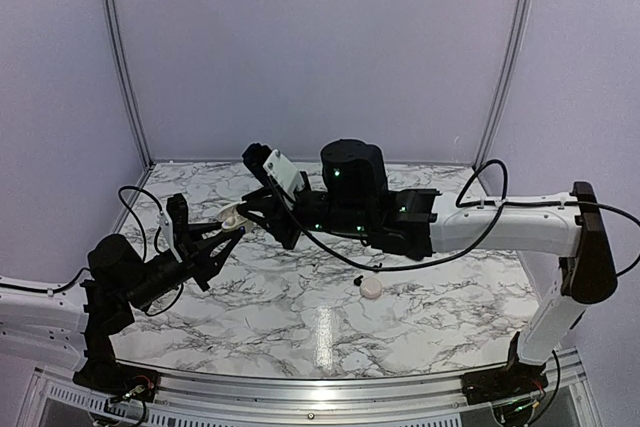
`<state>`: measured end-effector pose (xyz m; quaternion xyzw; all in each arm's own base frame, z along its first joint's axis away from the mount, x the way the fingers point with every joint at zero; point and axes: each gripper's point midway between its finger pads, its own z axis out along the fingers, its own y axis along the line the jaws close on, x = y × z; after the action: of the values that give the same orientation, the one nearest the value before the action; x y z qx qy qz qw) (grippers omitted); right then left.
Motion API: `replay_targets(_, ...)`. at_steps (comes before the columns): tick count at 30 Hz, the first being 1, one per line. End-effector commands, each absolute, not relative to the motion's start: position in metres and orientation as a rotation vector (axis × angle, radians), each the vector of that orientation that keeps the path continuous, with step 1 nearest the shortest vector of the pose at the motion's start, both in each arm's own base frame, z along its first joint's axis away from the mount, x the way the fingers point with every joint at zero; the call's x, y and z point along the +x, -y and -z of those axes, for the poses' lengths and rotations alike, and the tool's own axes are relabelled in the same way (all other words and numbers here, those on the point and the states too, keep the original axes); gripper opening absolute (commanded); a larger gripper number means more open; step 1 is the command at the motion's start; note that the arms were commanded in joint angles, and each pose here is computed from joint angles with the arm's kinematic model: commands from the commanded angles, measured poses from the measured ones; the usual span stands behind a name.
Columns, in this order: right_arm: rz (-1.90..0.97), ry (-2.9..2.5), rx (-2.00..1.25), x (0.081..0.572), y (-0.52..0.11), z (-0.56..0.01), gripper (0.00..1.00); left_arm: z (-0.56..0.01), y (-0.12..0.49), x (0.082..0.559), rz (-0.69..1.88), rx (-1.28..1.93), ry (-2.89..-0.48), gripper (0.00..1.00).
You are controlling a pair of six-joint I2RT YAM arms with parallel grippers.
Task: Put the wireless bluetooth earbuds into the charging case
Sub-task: Insert the right earbud into the right side groove of the charging case.
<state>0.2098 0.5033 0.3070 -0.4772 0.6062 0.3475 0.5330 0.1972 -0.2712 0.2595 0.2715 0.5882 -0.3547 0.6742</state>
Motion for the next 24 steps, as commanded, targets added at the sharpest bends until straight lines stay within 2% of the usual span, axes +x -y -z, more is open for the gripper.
replay_targets(1, -0.803, -1.491, -1.171, 0.2069, -0.5081, -0.2909, 0.1, -0.2878, 0.2653, 0.2031, 0.797, 0.532, -1.258, 0.0)
replay_targets(9, -0.787, -1.503, -1.153, 0.2092, -0.506, -0.2878, 0.16, -0.2903, 0.2614, 0.2042, 0.788, 0.513, -1.254, 0.0)
replay_targets(24, -0.731, -1.464, -1.198, 0.2036, -0.5072, -0.2819, 0.19, -0.2945, 0.2574, 0.2092, 0.774, 0.473, -1.258, 0.0)
